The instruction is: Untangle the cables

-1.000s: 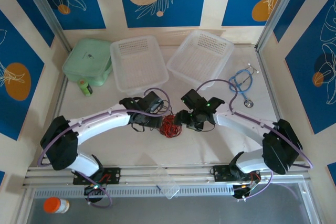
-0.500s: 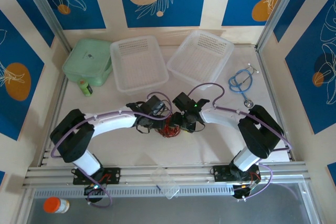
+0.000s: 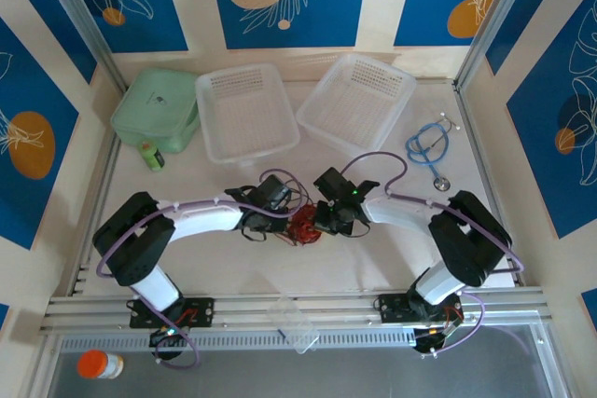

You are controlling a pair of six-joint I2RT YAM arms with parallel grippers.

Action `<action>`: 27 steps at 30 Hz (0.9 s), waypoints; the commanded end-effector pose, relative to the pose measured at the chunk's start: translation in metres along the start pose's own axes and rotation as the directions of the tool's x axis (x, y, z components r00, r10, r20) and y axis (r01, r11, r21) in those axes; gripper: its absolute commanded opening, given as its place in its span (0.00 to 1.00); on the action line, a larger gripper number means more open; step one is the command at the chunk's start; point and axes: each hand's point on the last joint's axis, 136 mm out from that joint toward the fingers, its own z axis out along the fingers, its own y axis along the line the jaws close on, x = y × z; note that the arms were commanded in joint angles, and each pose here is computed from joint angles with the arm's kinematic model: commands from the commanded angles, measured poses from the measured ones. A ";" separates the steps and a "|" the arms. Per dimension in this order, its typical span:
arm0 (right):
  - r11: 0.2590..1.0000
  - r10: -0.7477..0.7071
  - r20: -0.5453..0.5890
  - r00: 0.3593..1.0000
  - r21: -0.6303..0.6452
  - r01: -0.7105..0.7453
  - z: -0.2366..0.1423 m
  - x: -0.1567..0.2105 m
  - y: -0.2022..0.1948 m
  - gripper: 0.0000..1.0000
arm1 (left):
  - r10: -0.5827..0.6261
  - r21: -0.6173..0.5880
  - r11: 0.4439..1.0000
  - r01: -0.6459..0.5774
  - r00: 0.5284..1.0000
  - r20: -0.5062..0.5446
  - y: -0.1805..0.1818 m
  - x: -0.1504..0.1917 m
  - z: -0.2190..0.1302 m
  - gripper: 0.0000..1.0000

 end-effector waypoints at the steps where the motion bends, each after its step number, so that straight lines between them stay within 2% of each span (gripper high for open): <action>1: 0.992 0.020 0.003 1.000 0.126 -0.020 -0.015 0.006 -0.039 0.00 | 0.016 -0.135 0.991 -0.019 1.000 -0.020 0.031 0.010 -0.012 0.03; 6: 0.987 0.000 -0.093 0.996 0.161 0.015 -0.026 0.019 -0.053 0.00 | 0.033 -0.165 0.986 -0.030 0.999 0.016 0.035 0.002 -0.029 0.03; 9: 0.983 -0.027 -0.146 0.989 0.176 0.053 -0.027 0.025 -0.054 0.15 | 0.050 -0.151 0.988 -0.045 0.998 0.029 0.031 -0.001 -0.036 0.04; 13: 0.988 -0.052 -0.160 0.986 0.136 0.074 -0.032 0.026 -0.041 0.33 | 0.067 -0.167 0.984 -0.060 0.997 0.038 0.034 -0.004 -0.047 0.08; 15: 0.991 -0.061 -0.158 0.985 0.109 0.079 -0.038 0.026 -0.035 0.42 | 0.082 -0.173 0.982 -0.073 0.996 0.044 0.036 -0.004 -0.054 0.16; 17: 0.992 -0.072 -0.153 0.986 0.093 0.087 -0.045 0.027 -0.031 0.50 | 0.101 -0.168 0.982 -0.090 0.993 0.057 0.035 -0.005 -0.065 0.33; 19: 0.992 -0.084 -0.145 0.986 0.077 0.096 -0.052 0.028 -0.027 0.57 | 0.123 -0.167 0.980 -0.109 0.989 0.077 0.034 -0.007 -0.079 0.53; 21: 0.994 -0.086 -0.135 0.987 0.061 0.094 -0.057 0.027 -0.024 0.58 | 0.146 -0.163 0.978 -0.129 0.985 0.098 0.032 -0.010 -0.093 0.65; 23: 0.995 -0.077 -0.121 0.990 0.047 0.083 -0.059 0.026 -0.022 0.58 | 0.169 -0.154 0.977 -0.151 0.979 0.114 0.028 -0.013 -0.106 0.70; 27: 0.998 -0.050 -0.062 0.997 -0.036 0.047 -0.055 0.016 -0.005 0.58 | 0.232 -0.046 0.973 -0.228 0.968 0.094 -0.001 -0.012 -0.114 0.70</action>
